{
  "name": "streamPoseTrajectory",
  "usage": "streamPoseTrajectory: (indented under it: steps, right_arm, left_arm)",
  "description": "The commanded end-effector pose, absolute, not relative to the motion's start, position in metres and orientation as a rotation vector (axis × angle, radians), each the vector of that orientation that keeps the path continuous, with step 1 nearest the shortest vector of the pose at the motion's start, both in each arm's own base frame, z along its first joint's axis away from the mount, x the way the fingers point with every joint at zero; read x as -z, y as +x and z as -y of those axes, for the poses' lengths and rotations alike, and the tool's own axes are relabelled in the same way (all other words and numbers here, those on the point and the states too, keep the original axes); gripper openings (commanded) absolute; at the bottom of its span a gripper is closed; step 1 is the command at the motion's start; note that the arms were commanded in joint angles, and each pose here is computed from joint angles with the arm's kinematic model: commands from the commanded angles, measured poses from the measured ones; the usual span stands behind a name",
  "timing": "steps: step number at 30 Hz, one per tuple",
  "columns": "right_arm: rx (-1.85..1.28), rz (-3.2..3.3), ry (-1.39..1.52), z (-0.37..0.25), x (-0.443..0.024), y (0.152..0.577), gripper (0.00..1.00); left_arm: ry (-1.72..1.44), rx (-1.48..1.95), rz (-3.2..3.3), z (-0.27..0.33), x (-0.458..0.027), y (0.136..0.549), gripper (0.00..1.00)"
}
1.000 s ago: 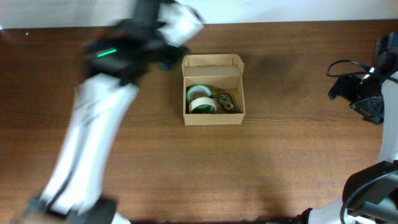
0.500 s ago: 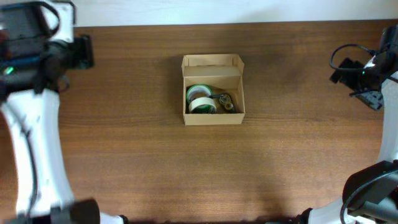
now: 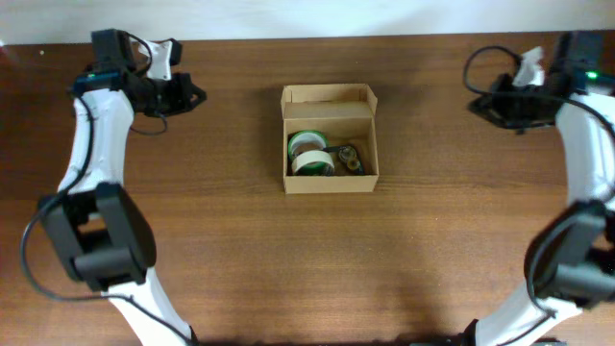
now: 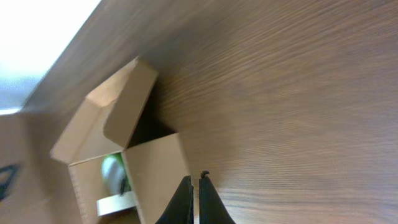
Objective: Pack container
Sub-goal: 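Move both grippers to the box lid's left and right flaps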
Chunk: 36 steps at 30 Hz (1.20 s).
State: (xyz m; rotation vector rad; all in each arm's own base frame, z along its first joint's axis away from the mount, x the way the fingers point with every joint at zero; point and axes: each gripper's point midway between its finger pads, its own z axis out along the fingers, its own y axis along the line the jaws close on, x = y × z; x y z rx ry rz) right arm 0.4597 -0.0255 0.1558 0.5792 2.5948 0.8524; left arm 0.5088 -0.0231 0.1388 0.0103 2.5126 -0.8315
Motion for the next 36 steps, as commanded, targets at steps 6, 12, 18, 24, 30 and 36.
streamPoseTrajectory:
  steps: [6,12,18,24,30,36]
  right_arm:
    - [-1.427,-2.606,0.546,-0.057,-0.089,0.479,0.04]
    - [-1.576,-2.605,0.45,-0.1,-0.058,0.485,0.04]
    - [-1.68,-2.497,0.29,-0.127,-0.059,0.5,0.04]
    - [-1.657,-2.385,0.251,-0.126,-0.073,0.528,0.04]
    - [-1.645,-2.271,0.171,-0.126,-0.092,0.548,0.04]
    - [-1.74,-2.158,-0.011,-0.132,-0.118,0.544,0.04]
  left_arm:
    - [-0.076,1.121,-2.591,0.085,-0.071,0.515,0.02]
    - [-0.057,1.243,-2.662,0.129,-0.031,0.504,0.02]
    - [0.004,1.373,-2.61,0.167,-0.023,0.507,0.02]
    - [0.107,1.506,-2.411,0.195,-0.054,0.529,0.02]
    - [0.152,1.623,-2.201,0.207,-0.098,0.553,0.02]
    - [0.213,1.687,-2.087,0.211,-0.127,0.559,0.02]
